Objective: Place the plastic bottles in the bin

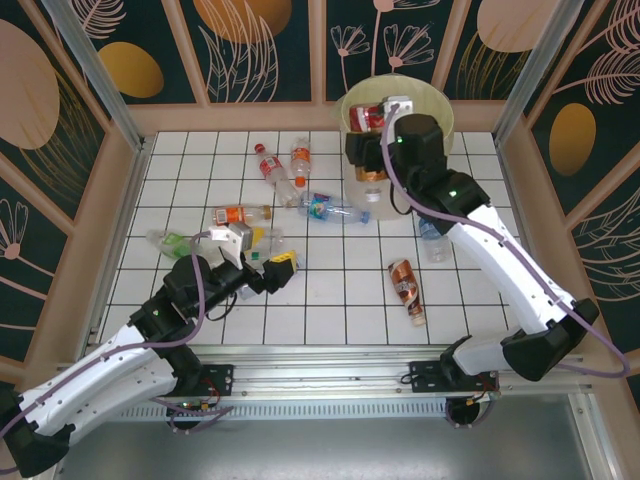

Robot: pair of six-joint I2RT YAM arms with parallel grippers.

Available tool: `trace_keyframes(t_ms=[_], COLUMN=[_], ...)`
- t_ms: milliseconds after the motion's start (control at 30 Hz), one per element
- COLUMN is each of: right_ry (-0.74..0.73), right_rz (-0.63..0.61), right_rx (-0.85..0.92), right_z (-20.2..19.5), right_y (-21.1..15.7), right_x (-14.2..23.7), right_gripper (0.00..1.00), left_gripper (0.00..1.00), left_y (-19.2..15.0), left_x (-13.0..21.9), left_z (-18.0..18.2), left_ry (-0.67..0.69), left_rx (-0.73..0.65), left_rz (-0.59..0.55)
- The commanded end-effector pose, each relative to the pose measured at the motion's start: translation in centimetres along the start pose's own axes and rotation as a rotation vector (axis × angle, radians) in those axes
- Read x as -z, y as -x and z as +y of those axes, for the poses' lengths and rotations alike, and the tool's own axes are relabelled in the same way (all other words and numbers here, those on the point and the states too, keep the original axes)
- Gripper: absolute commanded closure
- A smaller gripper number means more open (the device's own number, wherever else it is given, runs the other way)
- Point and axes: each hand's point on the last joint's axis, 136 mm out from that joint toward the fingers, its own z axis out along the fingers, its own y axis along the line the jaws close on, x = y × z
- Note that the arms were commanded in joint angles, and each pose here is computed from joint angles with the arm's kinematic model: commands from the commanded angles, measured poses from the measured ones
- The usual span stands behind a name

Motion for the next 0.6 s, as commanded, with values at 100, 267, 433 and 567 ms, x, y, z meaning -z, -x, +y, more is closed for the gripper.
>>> trace_keyframes(t_ms=[100,267,433,567], right_ry=[0.013,-0.018,-0.057,-0.084], right_rz=[-0.194,-0.222,-0.212,-0.197], right_rx=[-0.031,-0.04,-0.041,-0.038], right_z=[-2.0,-3.8,-5.1,-6.0], right_y=[7.1,9.3,10.4,10.7], right_x=[1.6,0.5,-1.3,-2.7], right_gripper=[0.32,0.32,0.32,0.32], left_gripper=[0.01,0.01,0.01,0.01], left_y=[1.4,1.2,1.2,1.1], left_x=[0.2,0.3,0.3,0.3], left_z=[-0.8,-1.8,-2.0,-2.1], left_ry=[-0.044,-0.106,-0.115,-0.124], left_rx=[-0.022,-0.025,-0.03,-0.03], left_rz=[-0.066,-0.062,-0.063,-0.058])
